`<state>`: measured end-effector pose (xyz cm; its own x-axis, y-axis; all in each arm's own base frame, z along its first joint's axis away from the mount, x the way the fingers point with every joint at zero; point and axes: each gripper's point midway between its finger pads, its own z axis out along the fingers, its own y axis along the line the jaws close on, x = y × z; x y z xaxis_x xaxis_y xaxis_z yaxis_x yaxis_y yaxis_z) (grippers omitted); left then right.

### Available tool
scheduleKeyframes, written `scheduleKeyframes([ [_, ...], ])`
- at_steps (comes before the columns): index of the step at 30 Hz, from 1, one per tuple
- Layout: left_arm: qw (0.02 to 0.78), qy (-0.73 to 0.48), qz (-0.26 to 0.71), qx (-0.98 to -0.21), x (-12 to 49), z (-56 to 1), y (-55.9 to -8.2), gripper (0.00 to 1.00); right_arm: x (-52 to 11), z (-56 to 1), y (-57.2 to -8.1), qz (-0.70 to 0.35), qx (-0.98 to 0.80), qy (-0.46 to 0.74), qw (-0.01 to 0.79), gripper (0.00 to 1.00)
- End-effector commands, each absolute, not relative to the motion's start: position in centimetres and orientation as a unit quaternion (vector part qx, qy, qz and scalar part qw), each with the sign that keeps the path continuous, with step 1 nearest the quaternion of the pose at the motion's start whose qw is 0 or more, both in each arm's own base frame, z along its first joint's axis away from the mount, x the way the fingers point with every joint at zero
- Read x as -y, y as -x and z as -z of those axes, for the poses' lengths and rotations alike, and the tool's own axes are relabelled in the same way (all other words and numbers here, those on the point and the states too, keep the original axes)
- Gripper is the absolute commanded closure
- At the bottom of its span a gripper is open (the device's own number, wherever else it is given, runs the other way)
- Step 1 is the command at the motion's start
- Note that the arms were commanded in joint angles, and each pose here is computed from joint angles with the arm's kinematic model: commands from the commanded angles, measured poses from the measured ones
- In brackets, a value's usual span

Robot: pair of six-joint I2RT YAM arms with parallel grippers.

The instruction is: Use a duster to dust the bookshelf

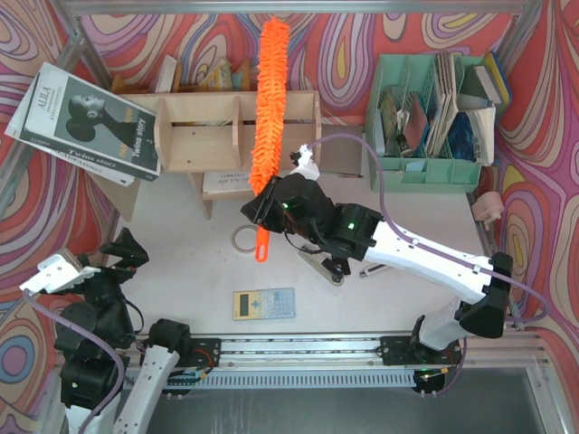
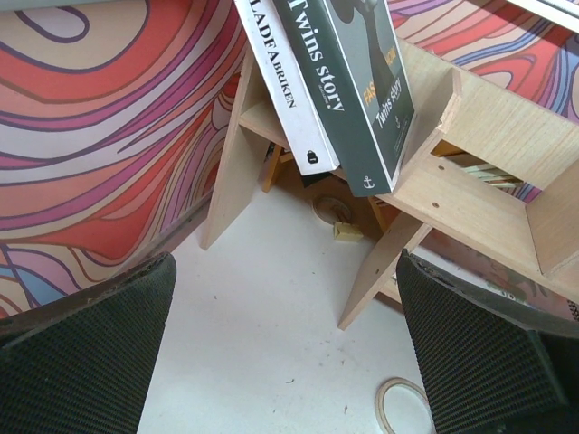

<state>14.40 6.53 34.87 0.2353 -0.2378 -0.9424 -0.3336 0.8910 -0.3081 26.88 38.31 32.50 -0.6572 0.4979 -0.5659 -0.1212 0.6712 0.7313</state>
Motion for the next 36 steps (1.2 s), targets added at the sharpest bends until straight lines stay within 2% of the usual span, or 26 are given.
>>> scheduleKeyframes([
  [1, 0.748, 0.232, -0.045, -0.62, -6.9, -34.9, -14.3, 0.02, -39.1, -33.6, -27.0, -0.404, -0.815, -0.105, 0.401, 1.0],
  [13, 0.749, 0.231, -0.044, -0.62, -6.8, -34.9, -14.3, 0.02, -32.7, -32.1, -27.4, -0.333, -0.816, -0.179, 0.437, 1.0],
  [20, 0.748, 0.231, -0.045, -0.62, -6.8, -34.9, -14.3, 0.02, -31.2, -33.5, -27.3, -0.336, -0.804, -0.19, 0.452, 1.0],
  [28, 0.748, 0.231, -0.045, -0.621, -6.8, -34.9, -14.4, 0.02, -33.5, -39.1, -27.1, -0.378, -0.771, -0.061, 0.508, 1.0],
  [32, 0.747, 0.232, -0.046, -0.621, -6.8, -34.8, -14.4, 0.02, -36.7, -38.2, -25.2, -0.421, -0.775, 0.001, 0.471, 1.0],
  [36, 0.747, 0.232, -0.048, -0.621, -6.9, -34.8, -14.4, 0.02, -40.3, -36.8, -21.9, -0.42, -0.778, 0.041, 0.466, 1.0],
])
